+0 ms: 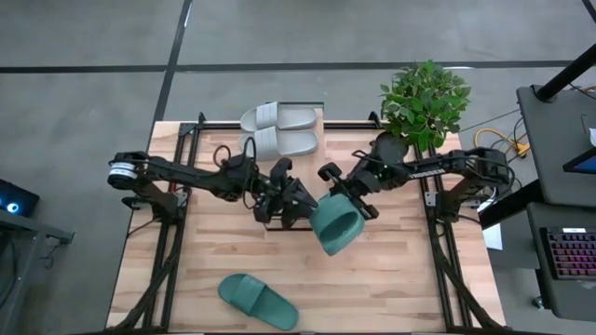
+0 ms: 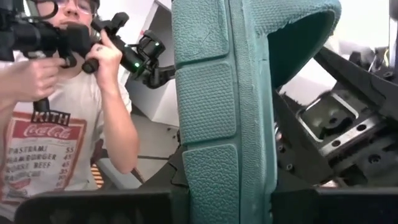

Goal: Pick and place slides into the shelf
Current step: Put the left blue slide on the shelf

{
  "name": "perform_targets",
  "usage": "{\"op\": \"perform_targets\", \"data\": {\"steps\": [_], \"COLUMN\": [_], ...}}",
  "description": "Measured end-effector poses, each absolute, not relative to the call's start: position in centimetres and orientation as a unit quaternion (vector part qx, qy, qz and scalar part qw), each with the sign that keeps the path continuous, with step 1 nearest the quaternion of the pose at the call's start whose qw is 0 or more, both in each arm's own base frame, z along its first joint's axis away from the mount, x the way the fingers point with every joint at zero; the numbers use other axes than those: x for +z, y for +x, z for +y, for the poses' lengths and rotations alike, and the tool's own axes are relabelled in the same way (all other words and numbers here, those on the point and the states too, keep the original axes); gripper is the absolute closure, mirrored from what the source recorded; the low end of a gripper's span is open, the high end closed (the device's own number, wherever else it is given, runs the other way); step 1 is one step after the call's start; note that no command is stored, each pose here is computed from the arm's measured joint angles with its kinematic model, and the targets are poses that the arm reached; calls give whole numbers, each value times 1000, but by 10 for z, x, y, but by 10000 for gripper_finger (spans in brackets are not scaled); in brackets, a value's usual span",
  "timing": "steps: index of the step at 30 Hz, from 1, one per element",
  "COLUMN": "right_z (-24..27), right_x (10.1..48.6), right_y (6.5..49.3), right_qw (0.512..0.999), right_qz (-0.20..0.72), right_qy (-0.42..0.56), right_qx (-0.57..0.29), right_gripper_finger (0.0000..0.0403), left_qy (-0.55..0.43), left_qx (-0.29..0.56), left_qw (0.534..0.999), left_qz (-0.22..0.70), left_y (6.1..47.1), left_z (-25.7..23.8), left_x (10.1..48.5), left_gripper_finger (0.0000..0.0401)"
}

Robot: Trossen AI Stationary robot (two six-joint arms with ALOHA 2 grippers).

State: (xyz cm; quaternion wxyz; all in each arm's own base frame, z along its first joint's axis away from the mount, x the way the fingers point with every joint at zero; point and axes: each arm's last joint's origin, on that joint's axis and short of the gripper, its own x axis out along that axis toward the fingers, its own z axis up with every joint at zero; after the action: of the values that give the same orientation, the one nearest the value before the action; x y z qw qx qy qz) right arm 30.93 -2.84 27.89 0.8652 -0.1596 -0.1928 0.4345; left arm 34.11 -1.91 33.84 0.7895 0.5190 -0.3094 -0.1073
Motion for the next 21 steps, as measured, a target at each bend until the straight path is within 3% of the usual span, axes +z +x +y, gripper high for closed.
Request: {"op": "perform_targets", "data": {"steps": [13, 17, 21], "right_z": [-41, -41, -42], "right_x": [278, 276, 274], "right_y": [308, 309, 311], "right_qw": [878, 881, 890], "right_qz": [-184, -178, -172], "right_qy": [-152, -152, -150], "right_qx": [414, 412, 396], "right_gripper_finger": [349, 349, 349], "left_qy": [451, 452, 453], "left_qx": [-139, -140, -142], "left_qw": [837, 836, 834], "left_qz": [-277, -278, -282], "left_y": [332, 332, 331], "left_z": [-20, -20, -20], "left_x": [345, 345, 345], "left_gripper_finger": [260, 295, 361]}}
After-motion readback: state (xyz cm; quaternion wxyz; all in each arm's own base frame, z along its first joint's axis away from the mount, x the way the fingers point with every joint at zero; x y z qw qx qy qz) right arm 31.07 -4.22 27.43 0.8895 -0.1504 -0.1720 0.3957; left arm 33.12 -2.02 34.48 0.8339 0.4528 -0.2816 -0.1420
